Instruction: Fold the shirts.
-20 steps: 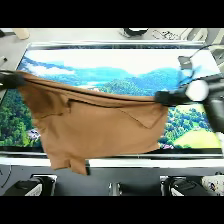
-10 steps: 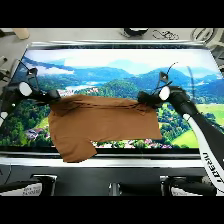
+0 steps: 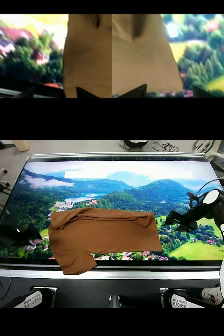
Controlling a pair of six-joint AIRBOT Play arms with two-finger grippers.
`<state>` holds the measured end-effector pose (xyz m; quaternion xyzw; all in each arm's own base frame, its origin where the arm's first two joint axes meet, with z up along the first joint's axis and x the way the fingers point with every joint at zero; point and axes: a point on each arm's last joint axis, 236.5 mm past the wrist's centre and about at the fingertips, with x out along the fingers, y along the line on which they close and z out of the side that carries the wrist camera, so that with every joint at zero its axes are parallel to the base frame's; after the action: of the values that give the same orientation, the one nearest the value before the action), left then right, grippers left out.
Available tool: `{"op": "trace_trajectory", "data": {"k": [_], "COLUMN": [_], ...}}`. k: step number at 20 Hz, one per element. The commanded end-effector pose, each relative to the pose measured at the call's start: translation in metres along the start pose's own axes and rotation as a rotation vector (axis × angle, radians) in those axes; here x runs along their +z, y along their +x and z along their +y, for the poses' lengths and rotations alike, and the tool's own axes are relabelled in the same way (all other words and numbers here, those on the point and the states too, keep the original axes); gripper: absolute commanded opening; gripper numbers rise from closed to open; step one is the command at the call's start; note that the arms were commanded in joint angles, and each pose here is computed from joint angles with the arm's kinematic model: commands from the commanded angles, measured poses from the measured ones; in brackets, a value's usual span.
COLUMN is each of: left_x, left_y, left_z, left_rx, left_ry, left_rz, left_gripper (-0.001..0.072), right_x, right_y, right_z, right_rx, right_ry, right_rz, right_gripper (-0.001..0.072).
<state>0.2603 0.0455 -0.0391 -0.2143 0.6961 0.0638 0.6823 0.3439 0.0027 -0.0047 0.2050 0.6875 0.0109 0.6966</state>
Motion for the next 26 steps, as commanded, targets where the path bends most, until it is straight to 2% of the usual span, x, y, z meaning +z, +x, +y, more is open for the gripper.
{"op": "trace_trajectory", "data": {"k": [1, 8, 10, 11, 12, 13, 14, 15, 18, 20, 22, 23, 24, 25, 26], "left_x": [-0.048, -0.024, -0.011, -0.009, -0.011, -0.013, -0.015, -0.015, -0.017, -0.019, -0.019, -0.018, -0.017, -0.015, -0.013], "left_y": [0.054, 0.089, 0.086, 0.087, 0.088, 0.089, 0.089, 0.090, 0.086, 0.082, 0.077, 0.073, 0.070, 0.065, 0.055], "left_z": [-0.001, -0.024, -0.030, -0.034, -0.039, -0.044, -0.048, -0.050, -0.051, -0.053, -0.055, -0.056, -0.057, -0.058, -0.062], "left_rx": [-0.095, -0.236, -0.261, -0.266, -0.267, -0.266, -0.266, -0.265, -0.269, -0.274, -0.279, -0.281, -0.282, -0.285, -0.294], "left_ry": [-0.057, -0.124, -0.147, -0.143, -0.125, -0.099, -0.075, -0.059, -0.052, -0.043, -0.034, -0.030, -0.026, -0.019, 0.000], "left_rz": [0.086, -0.031, -0.081, -0.091, -0.086, -0.081, -0.078, -0.077, -0.079, -0.081, -0.091, -0.103, -0.115, -0.131, -0.140], "left_gripper": [0.0595, 0.0589, 0.0440, 0.0432, 0.0360, 0.0231, 0.0057, 0.0027, 0.0026, 0.0027, 0.0027, 0.0026, 0.0027, 0.0027, 0.0026], "right_x": [-0.026, -0.045, -0.047, -0.049, -0.053, -0.058, -0.064, -0.069, -0.071, -0.068, -0.063, -0.059, -0.056, -0.052, -0.048], "right_y": [0.013, 0.033, 0.040, 0.045, 0.051, 0.058, 0.065, 0.072, 0.086, 0.097, 0.109, 0.113, 0.117, 0.118, 0.112], "right_z": [-0.013, -0.025, -0.030, -0.032, -0.033, -0.036, -0.037, -0.034, -0.025, -0.018, -0.011, -0.006, -0.001, 0.001, 0.004], "right_rx": [0.021, 0.003, -0.010, -0.011, -0.010, -0.011, -0.008, 0.016, 0.075, 0.116, 0.160, 0.188, 0.213, 0.225, 0.234], "right_ry": [0.023, 0.005, 0.004, 0.007, 0.014, 0.022, 0.028, 0.026, 0.045, 0.077, 0.112, 0.130, 0.138, 0.149, 0.119], "right_rz": [0.095, 0.154, 0.155, 0.154, 0.162, 0.172, 0.183, 0.191, 0.185, 0.193, 0.199, 0.196, 0.191, 0.176, 0.164], "right_gripper": [0.0604, 0.0606, 0.0606, 0.0606, 0.0606, 0.0606, 0.0605, 0.0605, 0.0599, 0.0557, 0.0546, 0.0486, 0.0367, 0.0149, 0.0019]}}
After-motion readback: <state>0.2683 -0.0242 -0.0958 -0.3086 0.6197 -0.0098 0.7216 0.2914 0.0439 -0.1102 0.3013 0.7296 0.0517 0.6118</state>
